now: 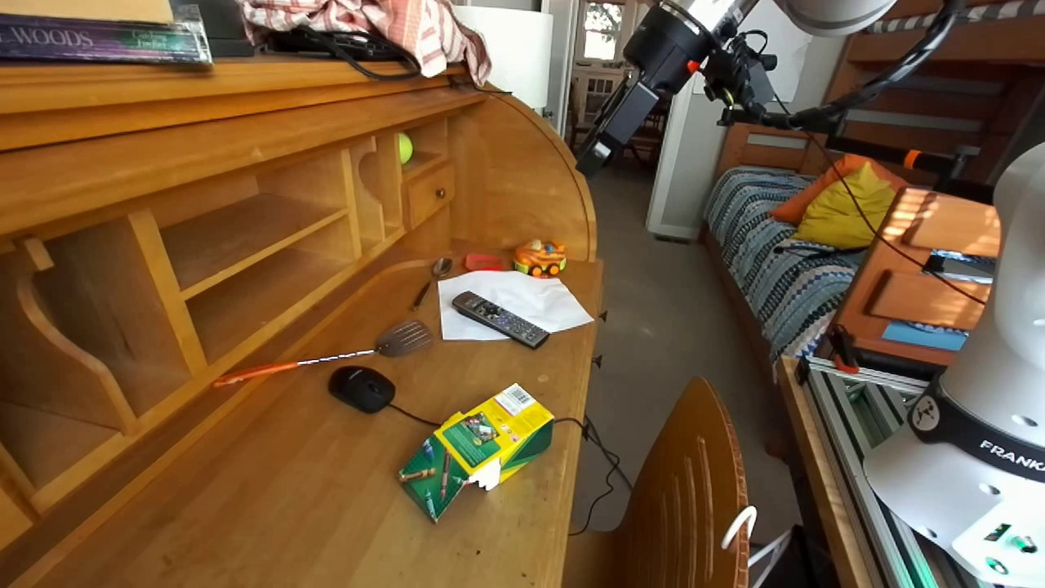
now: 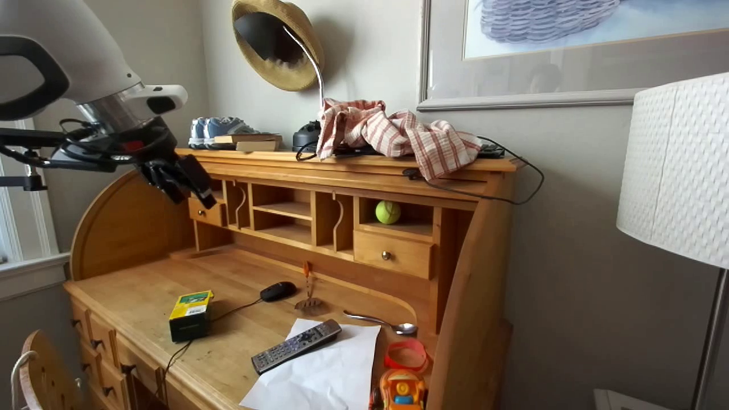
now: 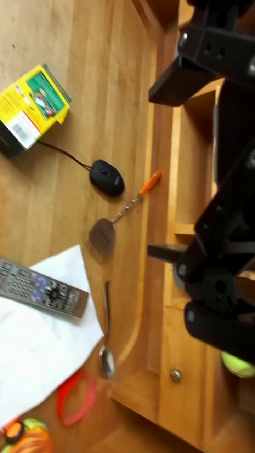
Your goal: Put the tennis ball on the table
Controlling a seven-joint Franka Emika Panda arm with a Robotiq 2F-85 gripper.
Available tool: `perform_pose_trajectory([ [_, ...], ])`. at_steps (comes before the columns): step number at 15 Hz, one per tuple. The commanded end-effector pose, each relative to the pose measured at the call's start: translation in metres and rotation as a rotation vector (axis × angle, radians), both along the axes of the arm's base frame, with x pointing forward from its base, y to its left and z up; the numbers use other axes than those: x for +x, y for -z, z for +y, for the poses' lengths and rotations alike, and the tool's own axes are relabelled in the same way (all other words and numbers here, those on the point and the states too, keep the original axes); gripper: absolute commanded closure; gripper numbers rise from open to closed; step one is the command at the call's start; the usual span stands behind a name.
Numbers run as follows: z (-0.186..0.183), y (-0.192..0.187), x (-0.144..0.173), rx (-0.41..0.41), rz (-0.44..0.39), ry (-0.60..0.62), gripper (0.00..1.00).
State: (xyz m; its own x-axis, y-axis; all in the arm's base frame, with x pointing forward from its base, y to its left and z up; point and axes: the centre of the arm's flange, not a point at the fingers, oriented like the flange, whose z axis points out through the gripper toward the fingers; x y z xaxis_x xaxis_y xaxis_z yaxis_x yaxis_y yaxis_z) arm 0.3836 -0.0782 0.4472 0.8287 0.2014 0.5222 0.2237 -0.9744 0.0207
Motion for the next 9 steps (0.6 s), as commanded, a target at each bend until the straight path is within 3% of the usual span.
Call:
perform_pose_trajectory([
  [1, -0.027, -0.003, 0.006, -0.04, -0.207, -0.016, 0.0],
  [4, -0.047, 0.002, 0.015, -0.094, -0.354, 0.073, 0.0],
  [7, -0.076, 0.022, 0.027, -0.096, -0.387, 0.188, 0.0],
  [8, -0.061, -0.008, 0.01, -0.094, -0.382, 0.135, 0.0],
  [9, -0.069, 0.001, 0.011, -0.102, -0.382, 0.161, 0.0],
])
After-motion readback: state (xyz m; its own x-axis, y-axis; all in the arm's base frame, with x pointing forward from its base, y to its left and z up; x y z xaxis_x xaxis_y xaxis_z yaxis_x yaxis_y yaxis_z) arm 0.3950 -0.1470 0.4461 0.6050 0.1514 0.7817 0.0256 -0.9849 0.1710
